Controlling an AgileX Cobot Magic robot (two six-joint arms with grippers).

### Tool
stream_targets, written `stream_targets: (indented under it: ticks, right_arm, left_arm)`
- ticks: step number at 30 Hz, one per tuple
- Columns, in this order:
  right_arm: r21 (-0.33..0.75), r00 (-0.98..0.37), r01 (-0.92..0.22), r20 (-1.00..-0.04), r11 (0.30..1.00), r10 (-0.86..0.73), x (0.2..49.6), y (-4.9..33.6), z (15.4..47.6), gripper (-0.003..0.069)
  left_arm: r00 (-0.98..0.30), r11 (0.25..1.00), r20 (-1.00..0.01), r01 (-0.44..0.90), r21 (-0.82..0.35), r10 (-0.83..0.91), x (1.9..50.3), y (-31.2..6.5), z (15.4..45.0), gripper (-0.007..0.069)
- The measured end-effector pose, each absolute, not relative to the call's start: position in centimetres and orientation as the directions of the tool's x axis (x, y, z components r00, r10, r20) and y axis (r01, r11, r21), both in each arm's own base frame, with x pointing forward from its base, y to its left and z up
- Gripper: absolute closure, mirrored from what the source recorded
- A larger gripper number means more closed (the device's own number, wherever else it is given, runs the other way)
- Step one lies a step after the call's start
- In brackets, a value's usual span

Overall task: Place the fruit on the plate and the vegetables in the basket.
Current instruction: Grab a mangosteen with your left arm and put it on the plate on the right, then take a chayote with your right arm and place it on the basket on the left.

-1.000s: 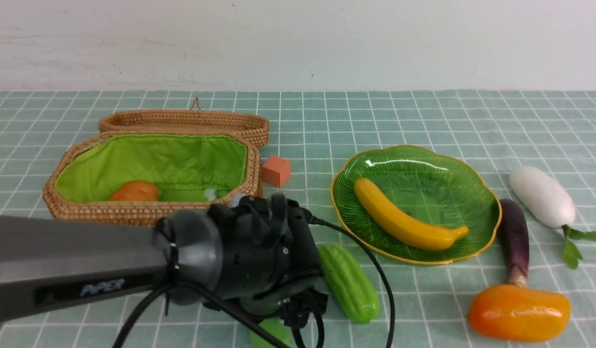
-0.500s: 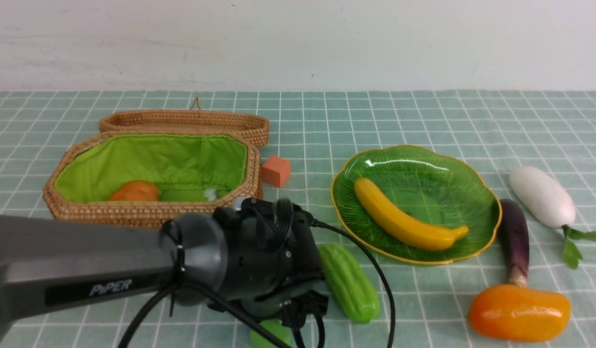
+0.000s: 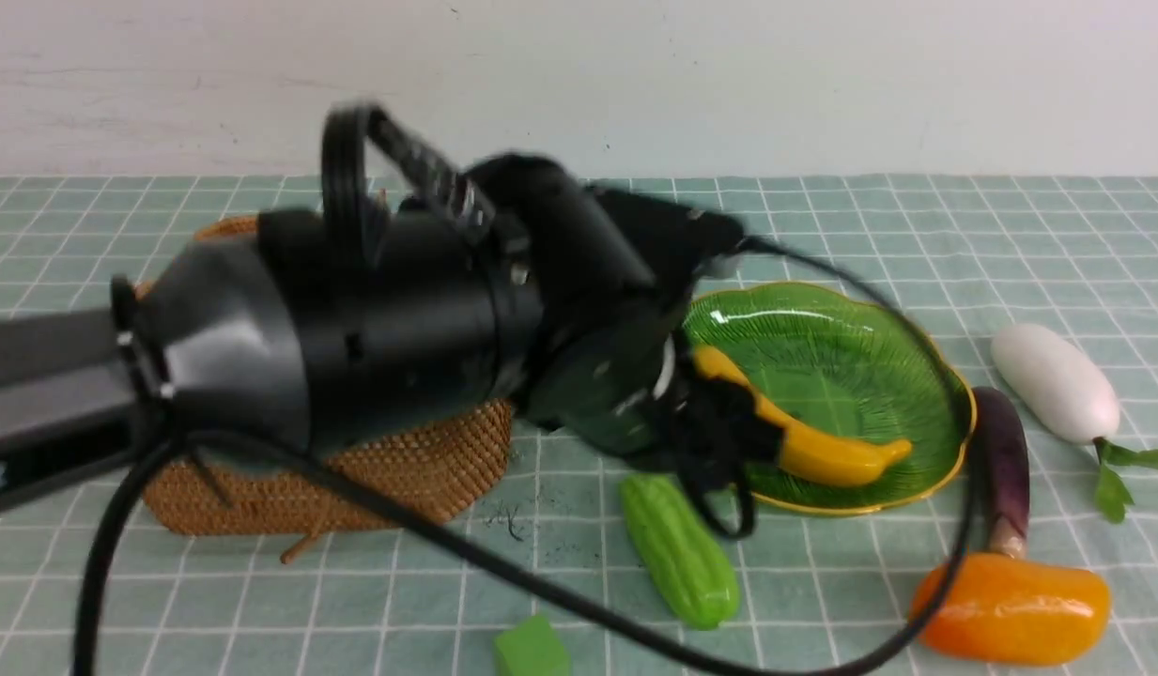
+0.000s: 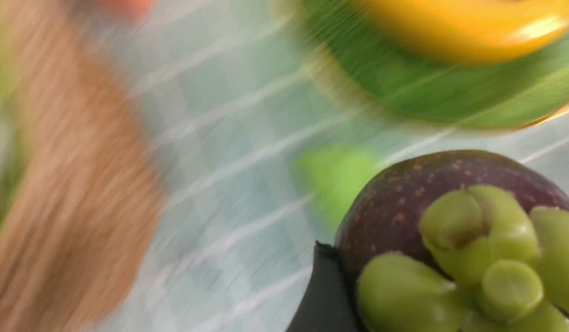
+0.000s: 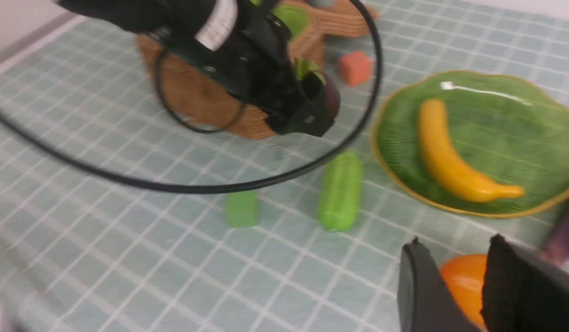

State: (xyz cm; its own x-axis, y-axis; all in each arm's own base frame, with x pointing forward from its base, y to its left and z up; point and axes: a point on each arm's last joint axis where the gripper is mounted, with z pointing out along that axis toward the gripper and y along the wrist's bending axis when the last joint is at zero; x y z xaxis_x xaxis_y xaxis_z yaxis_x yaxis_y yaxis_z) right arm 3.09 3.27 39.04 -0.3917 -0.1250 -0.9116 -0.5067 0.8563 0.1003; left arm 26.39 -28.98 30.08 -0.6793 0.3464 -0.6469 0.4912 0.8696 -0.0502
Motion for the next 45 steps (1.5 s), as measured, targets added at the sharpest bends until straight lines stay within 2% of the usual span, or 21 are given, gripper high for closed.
stream_targets:
  ticks: [4, 7, 10, 15, 21, 22, 26, 28, 36, 39, 40, 41, 45]
  right_arm:
    - [0.115, -0.422, -0.366, -0.905, 0.924, -0.054, 3.7, 2.2, 38.9, 0.0442]
    - [0.125, -0.429, -0.331, -0.903, 0.935, -0.031, 3.8, 1.9, 38.9, 0.0442]
    - [0.137, -0.438, -0.329, -0.899, 0.934, -0.022, 3.7, 1.9, 38.9, 0.0439]
    - [0.172, -0.478, -0.345, -0.878, 0.923, -0.016, 3.5, 2.2, 38.6, 0.0438]
    - [0.181, -0.512, -0.344, -0.859, 0.921, -0.023, 3.3, 2.2, 38.3, 0.0438]
    - [0.181, -0.512, -0.344, -0.859, 0.921, -0.023, 3.3, 2.2, 38.3, 0.0438]
    - [0.183, -0.514, -0.346, -0.858, 0.920, -0.022, 3.3, 2.3, 38.3, 0.0438]
    - [0.183, -0.514, -0.346, -0.858, 0.920, -0.022, 3.3, 2.3, 38.3, 0.0438]
    - [0.183, -0.514, -0.346, -0.858, 0.920, -0.022, 3.3, 2.3, 38.3, 0.0438]
    - [0.183, -0.515, -0.345, -0.857, 0.920, -0.023, 3.2, 2.3, 38.3, 0.0438]
    - [0.183, -0.517, -0.345, -0.856, 0.920, -0.023, 3.2, 2.3, 38.3, 0.0438]
    - [0.183, -0.516, -0.345, -0.856, 0.920, -0.023, 3.2, 2.3, 38.3, 0.0438]
    - [0.182, -0.575, -0.338, -0.816, 0.923, -0.049, 3.7, 2.4, 37.8, 0.0438]
  left_arm:
    - [-0.589, 0.783, -0.685, 0.621, -0.043, 0.429, 28.9, -32.7, 30.2, 0.0064]
    - [-0.577, 0.764, -0.689, 0.644, -0.052, 0.439, 31.1, -34.8, 28.9, 0.0064]
    - [-0.576, 0.769, -0.704, 0.636, -0.066, 0.415, 33.4, -36.0, 28.1, 0.0064]
    - [-0.587, 0.800, -0.718, 0.596, -0.068, 0.376, 38.6, -37.3, 24.6, 0.0064]
    - [-0.560, 0.798, -0.728, 0.602, -0.030, 0.395, 40.5, -37.8, 21.9, 0.0064]
    - [-0.561, 0.798, -0.727, 0.602, -0.030, 0.395, 40.5, -37.8, 21.8, 0.0061]
    - [-0.534, 0.795, -0.759, 0.605, -0.034, 0.374, 40.8, -38.0, 22.1, -0.0029]
    - [-0.530, 0.796, -0.763, 0.604, -0.033, 0.371, 40.8, -37.9, 22.4, -0.0042]
    - [-0.553, 0.805, -0.742, 0.592, -0.029, 0.380, 40.0, -36.7, 25.6, -0.0004]
    - [-0.576, 0.813, -0.718, 0.581, -0.025, 0.390, 38.6, -35.3, 29.2, 0.0094]
    - [-0.589, 0.817, -0.705, 0.576, -0.022, 0.395, 37.7, -34.4, 31.0, 0.0162]
    - [-0.591, 0.818, -0.703, 0.575, -0.022, 0.396, 37.6, -34.3, 31.3, 0.0173]
    - [-0.606, 0.829, -0.695, 0.559, -0.024, 0.388, 33.6, -30.4, 38.7, 0.0480]
